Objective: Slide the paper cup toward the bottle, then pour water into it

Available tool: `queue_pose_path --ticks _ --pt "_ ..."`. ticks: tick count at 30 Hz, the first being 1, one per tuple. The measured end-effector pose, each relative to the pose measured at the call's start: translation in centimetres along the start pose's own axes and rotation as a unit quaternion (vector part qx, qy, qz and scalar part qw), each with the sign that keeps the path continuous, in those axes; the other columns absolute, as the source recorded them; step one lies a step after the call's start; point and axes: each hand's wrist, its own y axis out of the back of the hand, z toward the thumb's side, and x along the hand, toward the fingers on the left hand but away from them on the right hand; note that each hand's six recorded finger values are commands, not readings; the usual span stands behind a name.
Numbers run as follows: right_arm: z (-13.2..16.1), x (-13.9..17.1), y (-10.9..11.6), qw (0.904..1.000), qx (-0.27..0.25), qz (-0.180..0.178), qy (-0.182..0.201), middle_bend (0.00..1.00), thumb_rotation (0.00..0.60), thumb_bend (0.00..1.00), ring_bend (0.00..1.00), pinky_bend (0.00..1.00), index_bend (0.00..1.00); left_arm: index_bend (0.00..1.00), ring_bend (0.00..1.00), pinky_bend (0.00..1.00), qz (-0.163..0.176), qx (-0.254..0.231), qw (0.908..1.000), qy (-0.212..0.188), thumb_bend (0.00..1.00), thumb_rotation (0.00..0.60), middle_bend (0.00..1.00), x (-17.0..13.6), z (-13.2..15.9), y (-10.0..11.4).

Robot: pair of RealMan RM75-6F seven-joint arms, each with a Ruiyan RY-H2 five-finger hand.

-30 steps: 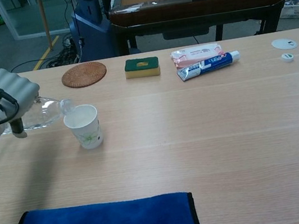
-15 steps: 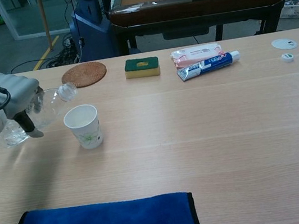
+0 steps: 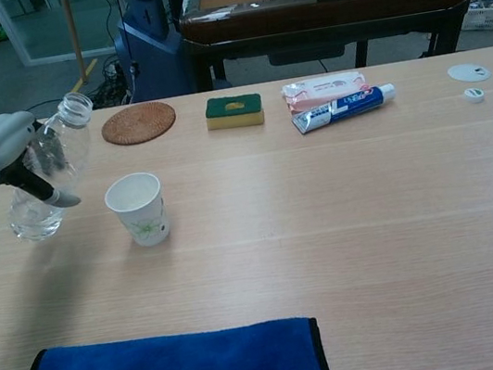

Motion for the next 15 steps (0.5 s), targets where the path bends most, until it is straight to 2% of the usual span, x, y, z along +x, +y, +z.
queue_pose_path --ticks 7,15 --pt "0.0 0.0 -0.1 1.0 0.001 0.001 0.0 0.18 0.6 0.52 0.04 0.19 0.23 0.55 0.43 0.5 0.003 -0.086 0.9961 0.02 0.0 0.6 0.58 0.0 -1.1 -0.1" --pt "0.2 0.0 -0.2 1.0 0.001 0.003 0.004 0.18 0.6 0.52 0.04 0.19 0.23 0.55 0.43 0.5 -0.007 -0.119 0.9919 0.043 0.0 0.6 0.58 -0.3 -3.2 -1.6"
